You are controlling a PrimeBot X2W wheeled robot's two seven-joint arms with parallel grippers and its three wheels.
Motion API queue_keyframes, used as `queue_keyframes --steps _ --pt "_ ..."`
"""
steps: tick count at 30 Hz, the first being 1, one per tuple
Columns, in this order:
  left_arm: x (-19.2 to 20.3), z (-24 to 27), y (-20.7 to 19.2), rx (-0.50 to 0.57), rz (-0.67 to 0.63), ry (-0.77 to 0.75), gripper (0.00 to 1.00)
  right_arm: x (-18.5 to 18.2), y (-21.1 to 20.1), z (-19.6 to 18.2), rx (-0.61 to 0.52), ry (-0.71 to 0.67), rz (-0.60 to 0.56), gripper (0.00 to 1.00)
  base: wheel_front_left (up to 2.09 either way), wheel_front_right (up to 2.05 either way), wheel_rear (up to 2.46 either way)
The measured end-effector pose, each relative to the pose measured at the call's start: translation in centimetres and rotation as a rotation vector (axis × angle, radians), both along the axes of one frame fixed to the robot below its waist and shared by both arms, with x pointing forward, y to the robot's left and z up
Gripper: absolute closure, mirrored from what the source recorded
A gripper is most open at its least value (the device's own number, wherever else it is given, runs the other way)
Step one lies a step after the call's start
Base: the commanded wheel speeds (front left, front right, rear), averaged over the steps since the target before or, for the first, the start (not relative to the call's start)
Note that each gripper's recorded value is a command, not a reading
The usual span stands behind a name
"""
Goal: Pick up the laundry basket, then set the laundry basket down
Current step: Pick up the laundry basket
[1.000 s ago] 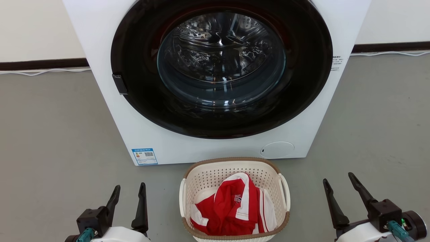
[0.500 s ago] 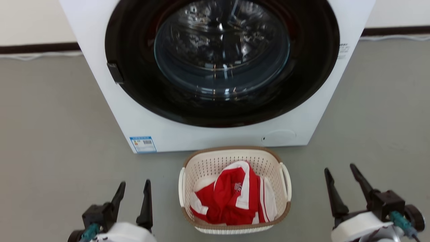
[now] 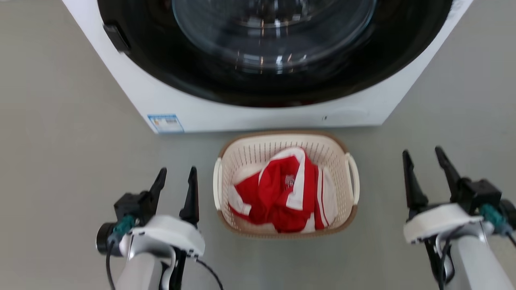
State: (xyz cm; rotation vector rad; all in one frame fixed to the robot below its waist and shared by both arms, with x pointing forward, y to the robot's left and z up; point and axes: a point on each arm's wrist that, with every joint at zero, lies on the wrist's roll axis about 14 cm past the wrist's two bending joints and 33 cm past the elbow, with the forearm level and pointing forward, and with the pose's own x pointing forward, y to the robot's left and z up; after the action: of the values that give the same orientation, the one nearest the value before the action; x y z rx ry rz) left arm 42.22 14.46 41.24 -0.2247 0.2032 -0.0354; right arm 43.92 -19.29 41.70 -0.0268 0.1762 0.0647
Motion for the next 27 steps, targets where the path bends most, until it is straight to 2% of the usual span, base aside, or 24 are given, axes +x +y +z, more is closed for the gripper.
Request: queue_keyframes --steps 8,17,27 --pt "3.0 -4.6 -1.7 -0.027 -0.028 0.118 0.0 3.4 -0.9 -4.8 0.012 0.106 -0.051 0.0 0.0 0.0 0.0" --pt "5.5 -9.9 -3.9 -0.03 -0.084 0.245 0.0 5.8 0.9 -11.1 -0.02 0.244 0.012 0.0 0.0 0.0 0.0" --pt "6.7 -16.3 -5.6 -0.018 -0.123 0.394 0.0 6.9 2.0 -18.0 -0.054 0.387 0.073 0.0 0.0 0.0 0.0"
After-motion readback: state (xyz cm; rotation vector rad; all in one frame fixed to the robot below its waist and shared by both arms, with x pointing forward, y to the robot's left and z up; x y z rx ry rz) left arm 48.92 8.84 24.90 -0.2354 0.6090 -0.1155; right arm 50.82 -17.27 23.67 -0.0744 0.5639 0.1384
